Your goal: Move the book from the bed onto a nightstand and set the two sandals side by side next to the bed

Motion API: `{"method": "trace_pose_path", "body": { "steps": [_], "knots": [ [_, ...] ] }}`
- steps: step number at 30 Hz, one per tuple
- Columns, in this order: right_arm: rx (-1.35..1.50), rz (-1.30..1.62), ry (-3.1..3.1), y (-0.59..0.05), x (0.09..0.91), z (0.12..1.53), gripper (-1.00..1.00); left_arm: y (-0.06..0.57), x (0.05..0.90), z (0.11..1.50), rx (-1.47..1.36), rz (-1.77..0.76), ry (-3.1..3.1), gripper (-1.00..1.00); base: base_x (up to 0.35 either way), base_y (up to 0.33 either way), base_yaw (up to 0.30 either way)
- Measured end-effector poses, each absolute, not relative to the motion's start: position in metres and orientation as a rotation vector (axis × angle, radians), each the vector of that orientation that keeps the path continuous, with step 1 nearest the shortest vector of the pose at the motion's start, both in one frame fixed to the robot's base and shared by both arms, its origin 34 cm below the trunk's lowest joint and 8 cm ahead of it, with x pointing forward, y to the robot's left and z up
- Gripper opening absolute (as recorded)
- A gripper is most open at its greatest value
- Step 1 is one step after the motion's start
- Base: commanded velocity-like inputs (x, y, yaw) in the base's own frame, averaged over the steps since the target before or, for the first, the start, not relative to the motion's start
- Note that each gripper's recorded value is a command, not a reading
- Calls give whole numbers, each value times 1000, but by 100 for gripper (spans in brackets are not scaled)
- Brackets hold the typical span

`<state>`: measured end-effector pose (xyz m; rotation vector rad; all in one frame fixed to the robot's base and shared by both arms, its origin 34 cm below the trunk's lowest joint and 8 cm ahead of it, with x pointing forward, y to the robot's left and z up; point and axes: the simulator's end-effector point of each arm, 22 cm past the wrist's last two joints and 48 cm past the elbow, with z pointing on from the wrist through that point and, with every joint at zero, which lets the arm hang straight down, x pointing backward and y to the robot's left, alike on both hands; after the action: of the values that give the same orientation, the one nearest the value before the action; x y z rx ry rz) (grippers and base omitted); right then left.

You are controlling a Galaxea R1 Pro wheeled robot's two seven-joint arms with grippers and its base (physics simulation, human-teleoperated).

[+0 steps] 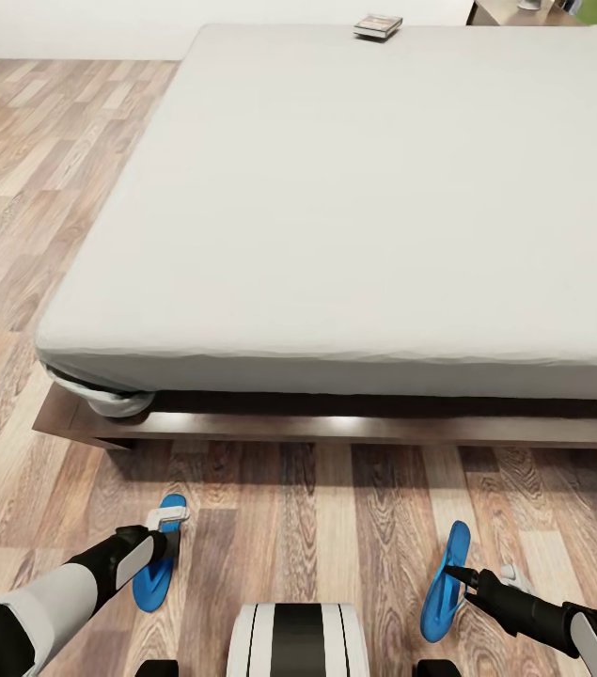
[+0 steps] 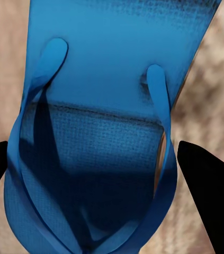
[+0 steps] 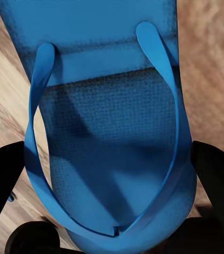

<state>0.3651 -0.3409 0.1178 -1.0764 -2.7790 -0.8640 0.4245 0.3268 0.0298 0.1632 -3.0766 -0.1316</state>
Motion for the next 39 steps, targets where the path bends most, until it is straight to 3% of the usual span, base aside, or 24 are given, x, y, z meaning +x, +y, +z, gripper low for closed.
{"method": "trace_pose_path", "body": {
  "steps": [39],
  "knots": [
    [-1066,-937,-2849,-340,398,147,-100,330,461,64,179,-138,-3158,100,0,0,0]
  ]
}}
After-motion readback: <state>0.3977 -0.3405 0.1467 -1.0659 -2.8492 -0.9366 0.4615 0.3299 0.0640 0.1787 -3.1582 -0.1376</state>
